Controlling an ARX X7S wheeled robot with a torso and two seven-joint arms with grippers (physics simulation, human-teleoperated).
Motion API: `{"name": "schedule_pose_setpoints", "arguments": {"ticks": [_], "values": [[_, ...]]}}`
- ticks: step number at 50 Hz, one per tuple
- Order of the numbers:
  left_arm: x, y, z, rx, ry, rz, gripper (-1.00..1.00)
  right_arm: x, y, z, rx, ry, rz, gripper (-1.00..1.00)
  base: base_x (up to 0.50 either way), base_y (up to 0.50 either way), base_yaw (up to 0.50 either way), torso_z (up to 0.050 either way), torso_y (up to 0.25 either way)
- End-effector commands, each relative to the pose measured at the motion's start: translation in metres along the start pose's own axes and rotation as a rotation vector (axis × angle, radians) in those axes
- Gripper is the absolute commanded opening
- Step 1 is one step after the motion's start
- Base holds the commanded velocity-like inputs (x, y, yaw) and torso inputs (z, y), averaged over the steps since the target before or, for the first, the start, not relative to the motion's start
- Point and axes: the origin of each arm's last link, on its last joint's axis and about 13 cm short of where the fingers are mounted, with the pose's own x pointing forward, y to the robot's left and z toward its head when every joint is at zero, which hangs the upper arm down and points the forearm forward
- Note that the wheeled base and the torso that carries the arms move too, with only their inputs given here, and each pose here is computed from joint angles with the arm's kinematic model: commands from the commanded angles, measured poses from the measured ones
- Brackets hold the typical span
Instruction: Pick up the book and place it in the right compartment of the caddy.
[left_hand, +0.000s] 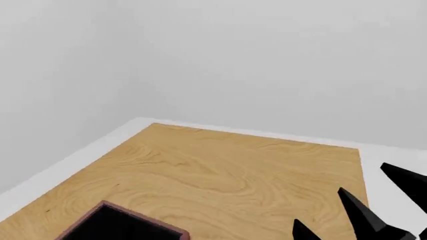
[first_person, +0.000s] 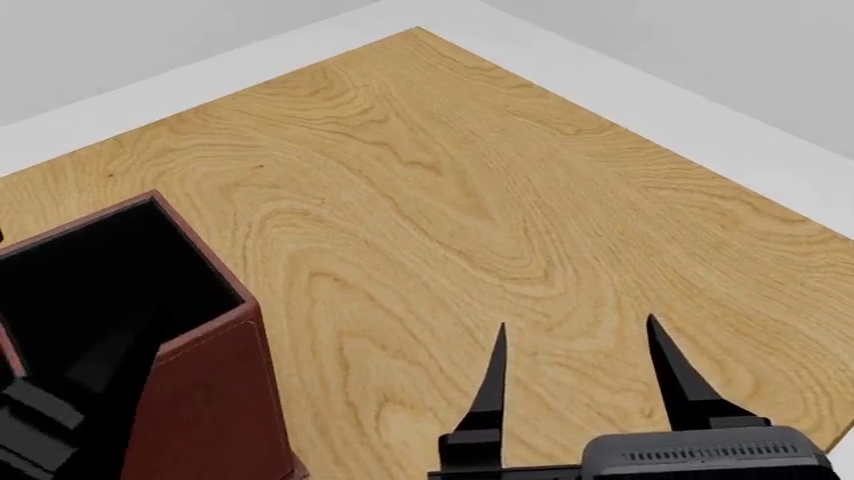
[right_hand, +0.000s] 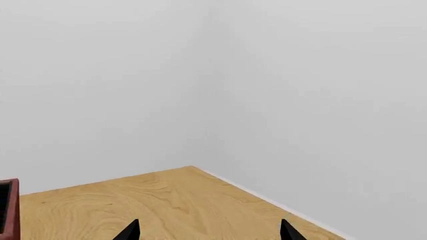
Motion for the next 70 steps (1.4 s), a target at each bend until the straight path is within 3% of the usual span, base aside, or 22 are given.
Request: {"name": "schedule_pose_setpoints", "arguments": {"ticks": [1, 16, 21, 35, 56, 70], "values": [[-0.035, -0.009, 0.012, -0.029, 0.147, -0.052, 1.0, 0.001, 0.001, -0.001, 0.007, 0.004, 0.007, 1.0, 0.0, 0.0, 0.0, 0.0, 0.0], [-0.044, -0.02, 0.003, 0.012, 0.211, -0.057, 1.0, -0.003, -0.002, 0.002, 0.011, -0.011, -0.009, 1.0, 0.0, 0.0, 0.0, 0.0, 0.0], [-0.042, -0.022, -0.005, -0.037, 0.284, -0.067, 1.0, -0.003, -0.002, 0.002, 0.012, -0.013, -0.009, 1.0, 0.0, 0.0, 0.0, 0.0, 0.0], [-0.039, -0.024, -0.024, -0.071, 0.384, -0.088, 1.0, -0.003, -0.001, 0.003, 0.01, -0.014, -0.005, 1.0, 0.0, 0.0, 0.0, 0.0, 0.0], [-0.032, -0.03, -0.041, -0.115, 0.473, -0.07, 1.0, -0.002, -0.001, 0.001, 0.013, -0.008, 0.0, 1.0, 0.0, 0.0, 0.0, 0.0, 0.0], [-0.008, -0.021, -0.054, -0.191, 0.53, -0.045, 1.0, -0.002, 0.0, -0.001, 0.015, -0.003, 0.006, 1.0, 0.0, 0.0, 0.0, 0.0, 0.0]]}}
